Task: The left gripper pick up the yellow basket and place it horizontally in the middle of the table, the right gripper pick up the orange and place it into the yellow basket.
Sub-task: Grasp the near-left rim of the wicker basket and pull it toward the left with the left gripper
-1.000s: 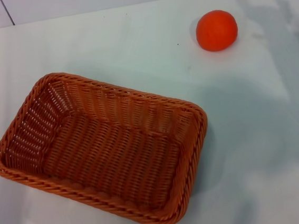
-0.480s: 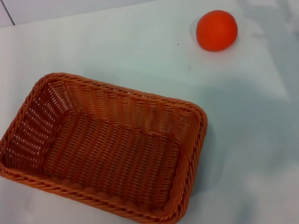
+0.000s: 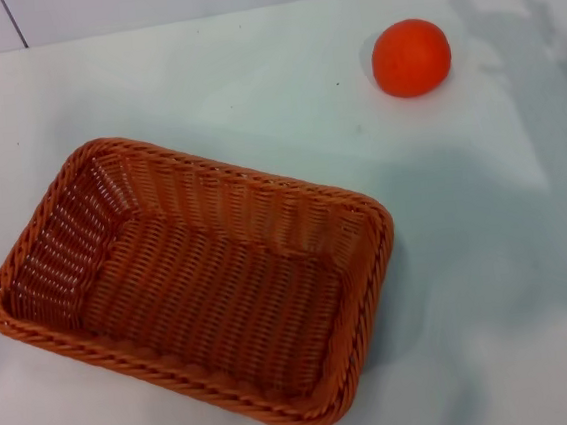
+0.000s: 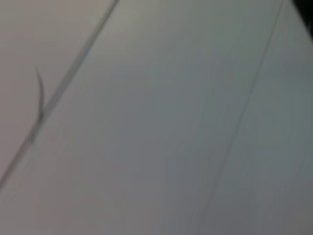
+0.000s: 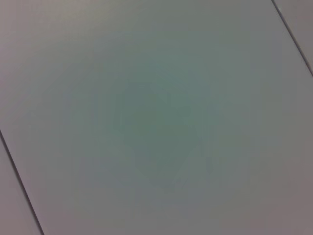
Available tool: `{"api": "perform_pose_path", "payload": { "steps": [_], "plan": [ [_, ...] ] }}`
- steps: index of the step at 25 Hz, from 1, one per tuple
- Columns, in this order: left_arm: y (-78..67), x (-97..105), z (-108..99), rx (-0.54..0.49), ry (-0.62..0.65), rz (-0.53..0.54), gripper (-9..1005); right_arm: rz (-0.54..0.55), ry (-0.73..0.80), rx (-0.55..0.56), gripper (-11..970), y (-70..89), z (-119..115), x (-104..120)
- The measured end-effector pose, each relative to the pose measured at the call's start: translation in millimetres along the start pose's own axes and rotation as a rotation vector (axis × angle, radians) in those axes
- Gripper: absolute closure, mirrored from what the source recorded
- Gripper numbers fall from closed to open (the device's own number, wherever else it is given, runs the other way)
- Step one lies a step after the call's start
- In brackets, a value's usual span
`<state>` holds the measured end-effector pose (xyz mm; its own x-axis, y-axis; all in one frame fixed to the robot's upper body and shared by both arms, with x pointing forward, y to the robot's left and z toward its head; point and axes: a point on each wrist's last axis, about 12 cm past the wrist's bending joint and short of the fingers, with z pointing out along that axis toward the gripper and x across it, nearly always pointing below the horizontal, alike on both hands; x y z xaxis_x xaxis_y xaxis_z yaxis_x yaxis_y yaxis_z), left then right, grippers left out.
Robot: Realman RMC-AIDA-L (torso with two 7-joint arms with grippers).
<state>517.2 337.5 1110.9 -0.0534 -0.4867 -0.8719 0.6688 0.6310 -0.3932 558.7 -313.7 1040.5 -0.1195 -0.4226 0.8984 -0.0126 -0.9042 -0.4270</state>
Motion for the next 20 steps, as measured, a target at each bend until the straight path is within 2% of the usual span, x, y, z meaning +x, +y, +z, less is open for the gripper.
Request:
{"api": "perform_pose_path", "payload": {
  "steps": [3,4,5,10,15,20],
  "plan": [
    [6.7,-21,6,0.026,0.194,-0.037,89,0.001,0.0,-0.002,30,0.3,0,0],
    [7.7,-30,11,0.027,0.312,-0.055,89,0.001,0.001,-0.002,30,0.4,0,0],
    [8.0,-35,13,0.021,0.374,-0.055,89,0.001,0.001,-0.002,30,0.4,0,0],
    [-1.3,-55,28,-0.058,0.713,-0.004,88,0.001,0.0,-0.004,30,0.5,0,0],
    [-15.2,-59,45,-0.119,0.889,0.063,88,0.005,0.003,-0.01,30,0.6,1,0],
    [-16.6,-55,55,-0.209,0.994,0.041,88,0.008,-0.005,-0.017,30,1.1,0,-1]
  ]
}}
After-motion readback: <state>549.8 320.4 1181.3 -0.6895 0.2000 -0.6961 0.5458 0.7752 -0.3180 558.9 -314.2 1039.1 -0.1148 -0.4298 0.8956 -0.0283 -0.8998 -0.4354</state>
